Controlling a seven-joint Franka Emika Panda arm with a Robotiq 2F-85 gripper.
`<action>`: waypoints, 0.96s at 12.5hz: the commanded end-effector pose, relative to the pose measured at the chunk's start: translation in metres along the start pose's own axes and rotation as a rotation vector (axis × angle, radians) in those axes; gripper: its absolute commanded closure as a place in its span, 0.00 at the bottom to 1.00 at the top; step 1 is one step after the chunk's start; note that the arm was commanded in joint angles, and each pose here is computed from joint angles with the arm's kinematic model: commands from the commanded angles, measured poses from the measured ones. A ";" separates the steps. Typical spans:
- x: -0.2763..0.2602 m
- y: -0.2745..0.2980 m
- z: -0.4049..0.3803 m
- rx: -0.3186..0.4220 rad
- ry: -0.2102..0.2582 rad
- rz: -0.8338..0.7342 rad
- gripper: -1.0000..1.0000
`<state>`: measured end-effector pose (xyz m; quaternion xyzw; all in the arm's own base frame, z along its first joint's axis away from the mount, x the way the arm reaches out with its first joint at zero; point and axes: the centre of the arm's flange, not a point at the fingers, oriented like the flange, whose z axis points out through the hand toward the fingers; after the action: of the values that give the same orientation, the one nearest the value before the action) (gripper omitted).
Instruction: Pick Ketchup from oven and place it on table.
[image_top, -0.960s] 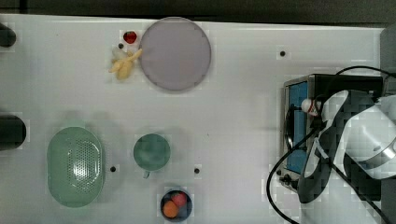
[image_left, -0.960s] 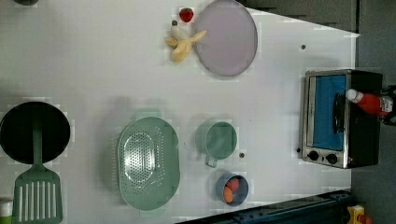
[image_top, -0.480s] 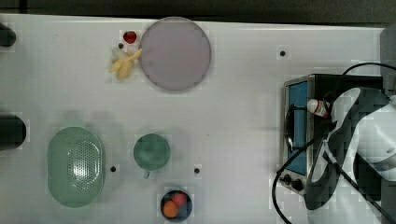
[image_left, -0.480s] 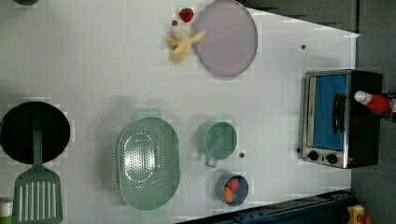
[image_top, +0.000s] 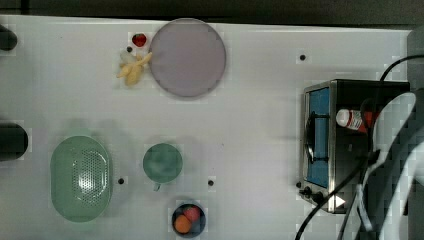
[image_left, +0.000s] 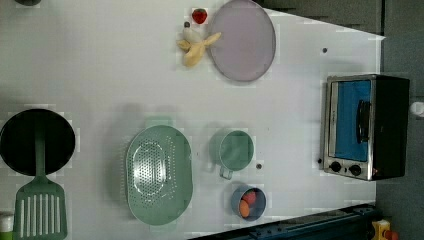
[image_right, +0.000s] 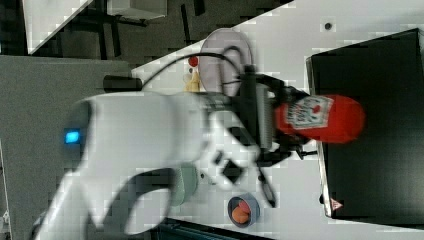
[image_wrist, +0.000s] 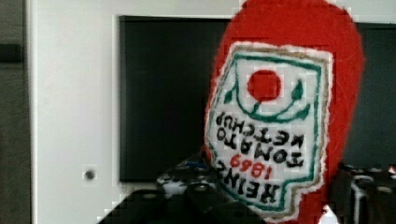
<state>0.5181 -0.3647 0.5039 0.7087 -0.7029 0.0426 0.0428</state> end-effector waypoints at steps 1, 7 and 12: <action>-0.090 -0.038 -0.070 0.067 -0.024 -0.193 0.36; -0.252 -0.051 -0.114 0.028 -0.134 -0.478 0.36; -0.334 -0.044 -0.048 -0.096 -0.188 -0.566 0.36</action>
<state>0.5609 -0.0032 0.5308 0.8929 -0.4469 -0.0539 0.0108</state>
